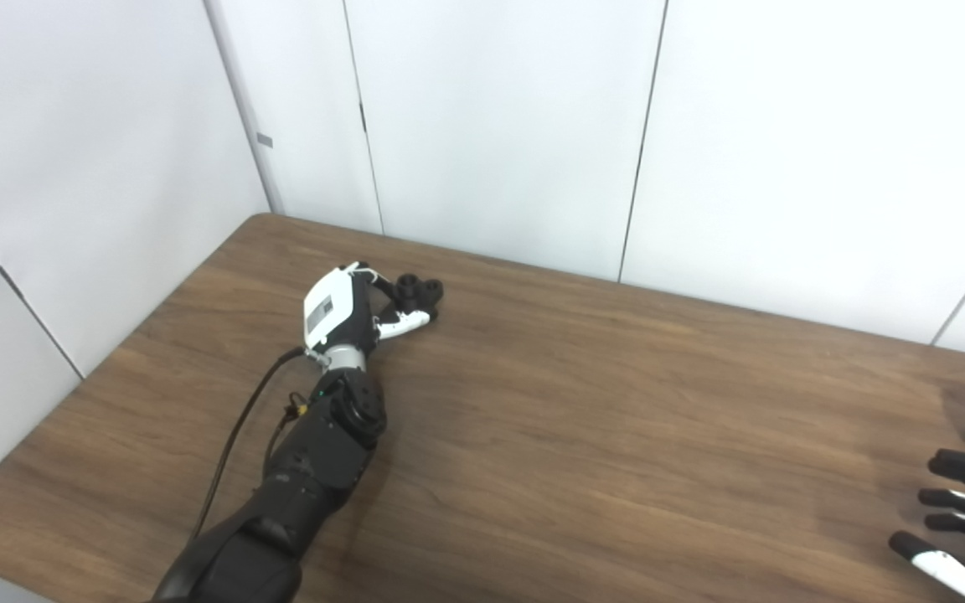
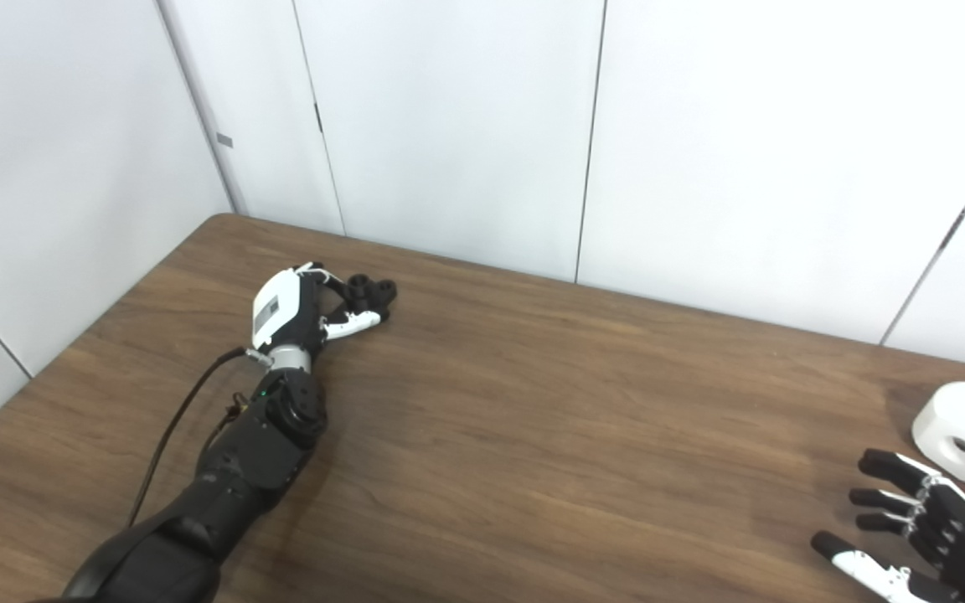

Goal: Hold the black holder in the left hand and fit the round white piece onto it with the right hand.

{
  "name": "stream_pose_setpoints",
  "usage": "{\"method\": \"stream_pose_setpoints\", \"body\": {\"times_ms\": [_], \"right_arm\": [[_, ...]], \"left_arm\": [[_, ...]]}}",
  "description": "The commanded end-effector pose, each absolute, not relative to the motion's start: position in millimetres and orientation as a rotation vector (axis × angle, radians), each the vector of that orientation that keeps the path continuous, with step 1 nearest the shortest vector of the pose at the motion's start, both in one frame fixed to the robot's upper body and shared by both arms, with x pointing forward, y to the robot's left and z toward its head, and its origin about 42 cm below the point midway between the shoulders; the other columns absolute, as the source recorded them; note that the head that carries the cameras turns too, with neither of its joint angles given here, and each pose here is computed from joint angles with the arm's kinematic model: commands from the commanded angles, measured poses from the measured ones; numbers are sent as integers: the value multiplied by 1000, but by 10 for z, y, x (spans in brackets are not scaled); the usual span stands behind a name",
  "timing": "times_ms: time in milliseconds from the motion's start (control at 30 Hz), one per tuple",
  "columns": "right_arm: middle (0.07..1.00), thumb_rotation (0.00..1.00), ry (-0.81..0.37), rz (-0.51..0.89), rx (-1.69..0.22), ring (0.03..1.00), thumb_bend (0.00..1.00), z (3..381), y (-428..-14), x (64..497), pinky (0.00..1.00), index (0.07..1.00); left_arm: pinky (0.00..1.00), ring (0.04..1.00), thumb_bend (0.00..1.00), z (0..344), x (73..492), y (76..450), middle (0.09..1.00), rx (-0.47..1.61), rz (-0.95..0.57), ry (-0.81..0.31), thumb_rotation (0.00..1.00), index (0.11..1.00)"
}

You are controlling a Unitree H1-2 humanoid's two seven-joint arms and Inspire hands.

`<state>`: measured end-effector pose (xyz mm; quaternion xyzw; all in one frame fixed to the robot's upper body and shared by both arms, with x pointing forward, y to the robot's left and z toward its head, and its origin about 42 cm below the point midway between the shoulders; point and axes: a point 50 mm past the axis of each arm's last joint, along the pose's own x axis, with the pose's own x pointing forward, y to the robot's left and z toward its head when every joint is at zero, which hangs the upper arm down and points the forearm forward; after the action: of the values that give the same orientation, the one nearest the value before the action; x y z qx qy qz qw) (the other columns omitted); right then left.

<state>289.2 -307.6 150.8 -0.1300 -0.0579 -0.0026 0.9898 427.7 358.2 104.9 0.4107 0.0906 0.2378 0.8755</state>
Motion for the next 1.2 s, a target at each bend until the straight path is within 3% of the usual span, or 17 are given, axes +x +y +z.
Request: {"method": "stream_pose_setpoints", "body": {"times_ms": [0, 133, 400, 733, 833, 1167], "right_arm": [[742, 128, -215, -10, -264, 651, 655, 1705, -3062, 2966, 575, 702], [740, 135, -211, -11, -254, 642, 666, 1712, -3032, 2963, 546, 703], [750, 154, -168, -27, -232, 645, 707, 1752, -2945, 2969, 559, 696], [734, 292, -203, -51, -266, 630, 783, 1787, -2884, 3007, 528, 688], [730, 328, -223, -57, -278, 634, 798, 1818, -2861, 3001, 535, 693], [746, 274, -269, -73, -287, 676, 719, 2013, -2802, 2954, 579, 700]], "left_arm": [[999, 983, 524, 657, 4021, 3538, 898, 854, 391, 284, 54, 484], [958, 958, 524, 669, 4013, 3425, 888, 848, 265, 221, 56, 483], [1000, 1000, 525, 750, 4015, 2980, 979, 766, -122, 81, 64, 483], [1000, 1000, 525, 850, 3952, 2211, 1000, 762, -464, -44, 64, 482], [1000, 1000, 525, 843, 3903, 2010, 998, 765, -544, -63, 63, 482], [1000, 1000, 524, 633, 3710, 1372, 987, 816, -718, -128, 63, 481]]}}
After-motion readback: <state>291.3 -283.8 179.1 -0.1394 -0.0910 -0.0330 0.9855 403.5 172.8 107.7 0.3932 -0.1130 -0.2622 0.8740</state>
